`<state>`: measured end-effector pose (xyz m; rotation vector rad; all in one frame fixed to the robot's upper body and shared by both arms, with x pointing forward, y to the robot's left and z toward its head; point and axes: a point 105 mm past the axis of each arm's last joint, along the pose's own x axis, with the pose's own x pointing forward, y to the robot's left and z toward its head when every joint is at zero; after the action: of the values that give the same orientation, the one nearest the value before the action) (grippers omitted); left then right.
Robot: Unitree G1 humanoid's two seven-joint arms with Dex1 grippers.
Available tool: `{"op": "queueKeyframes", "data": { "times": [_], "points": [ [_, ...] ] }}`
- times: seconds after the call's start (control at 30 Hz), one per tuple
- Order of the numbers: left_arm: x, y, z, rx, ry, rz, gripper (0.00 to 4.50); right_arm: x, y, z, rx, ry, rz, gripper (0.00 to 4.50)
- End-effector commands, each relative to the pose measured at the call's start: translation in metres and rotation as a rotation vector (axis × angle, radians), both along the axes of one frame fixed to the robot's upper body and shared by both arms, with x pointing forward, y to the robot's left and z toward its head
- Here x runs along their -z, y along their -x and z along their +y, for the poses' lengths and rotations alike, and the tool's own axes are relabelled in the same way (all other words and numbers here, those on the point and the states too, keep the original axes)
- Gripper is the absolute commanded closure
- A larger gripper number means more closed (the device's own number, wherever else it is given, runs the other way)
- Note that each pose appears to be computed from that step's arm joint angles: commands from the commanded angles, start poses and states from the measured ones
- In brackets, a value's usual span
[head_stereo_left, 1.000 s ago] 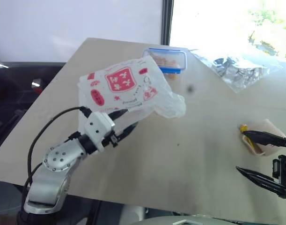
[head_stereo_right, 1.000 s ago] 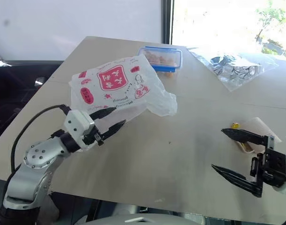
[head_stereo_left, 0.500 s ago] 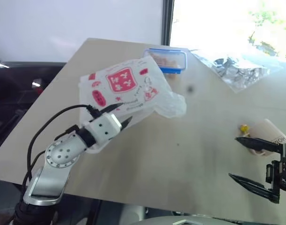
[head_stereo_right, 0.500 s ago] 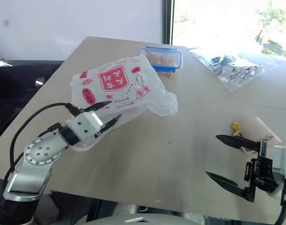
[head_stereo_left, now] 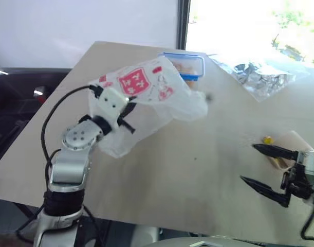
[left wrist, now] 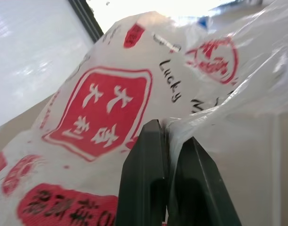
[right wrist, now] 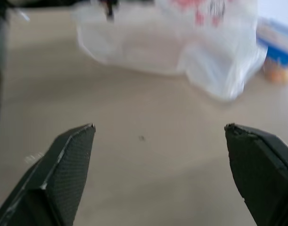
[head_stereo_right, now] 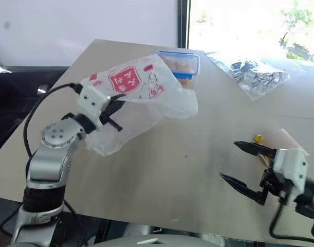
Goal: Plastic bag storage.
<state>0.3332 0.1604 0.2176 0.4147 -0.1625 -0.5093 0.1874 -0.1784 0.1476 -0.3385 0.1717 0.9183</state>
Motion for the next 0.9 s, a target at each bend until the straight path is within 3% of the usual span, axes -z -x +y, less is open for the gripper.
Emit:
{"op": "queueKeyframes", "data": {
  "times": [0.03, 0.1, 0.3, 0.57, 0.67, 0.73, 0.9],
  "points": [
    [-0.027, 0.005, -0.005, 0.015, 0.079, -0.049, 4.44, 0.020, -0.014, -0.009, 0.183, 0.176, 0.029, 0.00],
    [-0.032, 0.003, -0.006, 0.009, 0.082, -0.056, 4.44, 0.028, -0.025, -0.024, 0.311, 0.263, 0.023, 0.00],
    [-0.034, 0.000, -0.006, -0.006, 0.090, -0.058, 4.44, 0.037, -0.035, -0.063, 0.549, 0.339, 0.109, 0.00],
    [-0.035, 0.001, -0.016, 0.020, 0.081, -0.076, 4.44, 0.045, -0.034, -0.100, 0.709, 0.424, 0.218, 0.00],
    [-0.036, 0.002, -0.019, 0.030, 0.082, -0.080, 4.50, 0.049, -0.035, -0.102, 0.726, 0.428, 0.246, 0.76],
    [-0.037, 0.003, -0.021, 0.035, 0.079, -0.083, 4.50, 0.049, -0.036, -0.104, 0.739, 0.436, 0.246, 1.61],
    [-0.039, 0.003, -0.023, 0.038, 0.083, -0.089, 4.50, 0.048, -0.042, -0.107, 0.754, 0.455, 0.232, 1.61]
  ]
}}
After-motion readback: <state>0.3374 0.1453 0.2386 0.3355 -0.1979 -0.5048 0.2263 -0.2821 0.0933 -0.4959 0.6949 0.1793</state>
